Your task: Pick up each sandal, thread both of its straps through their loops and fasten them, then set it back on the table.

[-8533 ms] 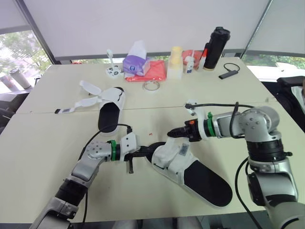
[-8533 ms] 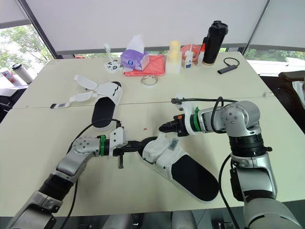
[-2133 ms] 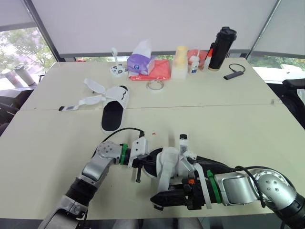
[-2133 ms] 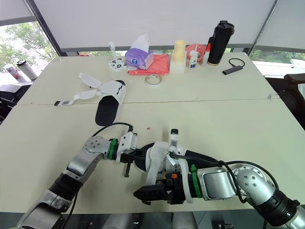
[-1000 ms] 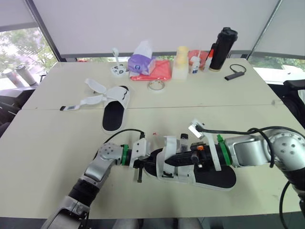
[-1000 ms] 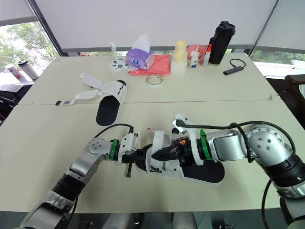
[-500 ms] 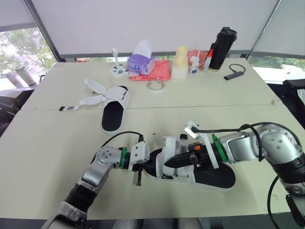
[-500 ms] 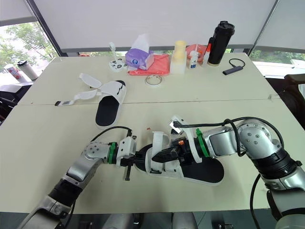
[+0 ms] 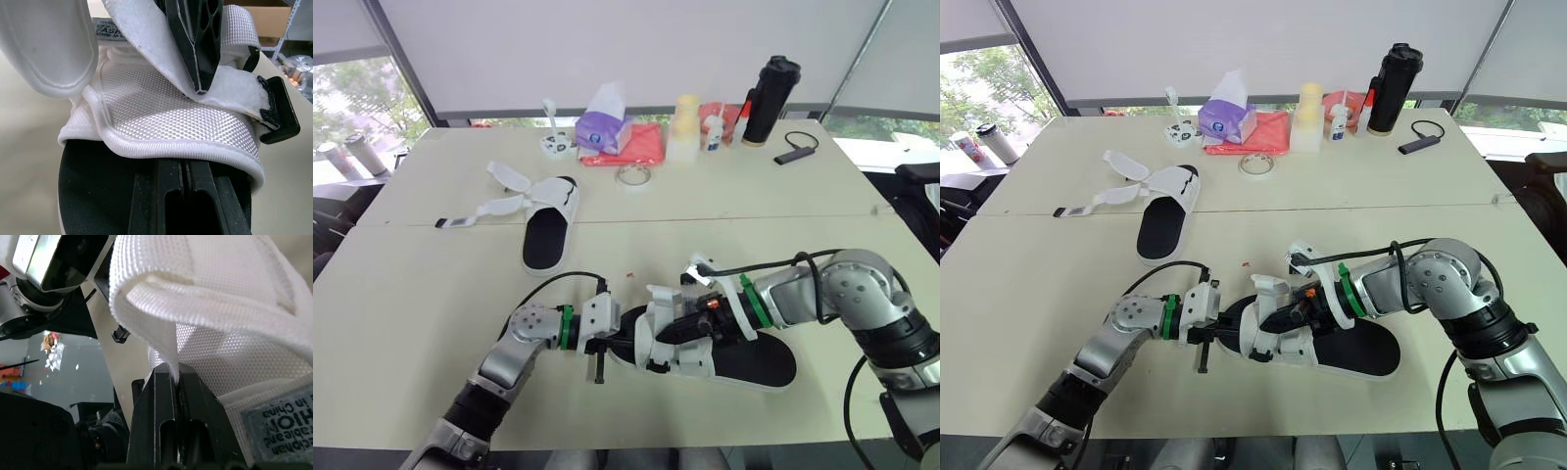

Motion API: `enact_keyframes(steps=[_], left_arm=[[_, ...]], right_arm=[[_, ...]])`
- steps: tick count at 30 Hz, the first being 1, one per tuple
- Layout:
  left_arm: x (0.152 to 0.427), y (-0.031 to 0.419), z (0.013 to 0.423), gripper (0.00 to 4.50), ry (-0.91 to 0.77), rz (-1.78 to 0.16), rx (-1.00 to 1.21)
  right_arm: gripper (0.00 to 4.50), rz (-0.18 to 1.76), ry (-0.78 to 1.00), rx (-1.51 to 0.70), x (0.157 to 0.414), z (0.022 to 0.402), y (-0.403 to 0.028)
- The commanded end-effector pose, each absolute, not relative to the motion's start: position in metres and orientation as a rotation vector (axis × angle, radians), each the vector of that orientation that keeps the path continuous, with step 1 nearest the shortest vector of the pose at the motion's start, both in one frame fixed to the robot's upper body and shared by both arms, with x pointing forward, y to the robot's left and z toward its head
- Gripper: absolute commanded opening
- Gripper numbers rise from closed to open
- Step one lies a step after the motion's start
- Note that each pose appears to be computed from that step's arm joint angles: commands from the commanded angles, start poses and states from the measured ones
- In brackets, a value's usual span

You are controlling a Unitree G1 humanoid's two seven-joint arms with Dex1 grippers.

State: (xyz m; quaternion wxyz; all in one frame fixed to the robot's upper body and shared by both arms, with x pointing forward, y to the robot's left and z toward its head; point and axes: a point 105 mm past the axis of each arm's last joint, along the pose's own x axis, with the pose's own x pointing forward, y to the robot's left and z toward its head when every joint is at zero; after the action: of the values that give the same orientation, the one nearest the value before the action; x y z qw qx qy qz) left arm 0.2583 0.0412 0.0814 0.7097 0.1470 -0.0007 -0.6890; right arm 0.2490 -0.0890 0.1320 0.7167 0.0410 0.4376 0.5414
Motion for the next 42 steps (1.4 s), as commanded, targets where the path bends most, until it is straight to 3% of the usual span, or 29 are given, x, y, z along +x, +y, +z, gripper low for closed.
enact_keyframes(steps=[1, 15, 30, 33, 40, 41, 42], left_arm=[[0.252, 0.041, 0.072, 0.00, 0.044, -1.540, 0.328], [0.254, 0.041, 0.072, 0.00, 0.045, -1.531, 0.323], [0.255, 0.043, 0.072, 0.00, 0.049, -1.530, 0.329], [0.255, 0.043, 0.072, 0.00, 0.050, -1.530, 0.328], [0.255, 0.043, 0.071, 0.00, 0.049, -1.528, 0.328], [0.255, 0.043, 0.071, 0.00, 0.049, -1.528, 0.328], [0.255, 0.043, 0.071, 0.00, 0.048, -1.528, 0.328]], right_arm=[[0.05, 1.185, 0.997, 0.037, 0.248, 0.125, -0.093], [0.05, 1.343, 0.964, -0.037, 0.215, 0.133, -0.079], [0.05, 1.283, 0.992, -0.095, 0.213, 0.118, -0.078], [0.88, 1.283, 0.980, -0.101, 0.213, 0.119, -0.078], [4.13, 1.320, 0.960, -0.100, 0.208, 0.134, -0.085], [4.47, 1.322, 0.960, -0.101, 0.207, 0.135, -0.086], [4.47, 1.326, 0.962, -0.103, 0.206, 0.137, -0.088]])
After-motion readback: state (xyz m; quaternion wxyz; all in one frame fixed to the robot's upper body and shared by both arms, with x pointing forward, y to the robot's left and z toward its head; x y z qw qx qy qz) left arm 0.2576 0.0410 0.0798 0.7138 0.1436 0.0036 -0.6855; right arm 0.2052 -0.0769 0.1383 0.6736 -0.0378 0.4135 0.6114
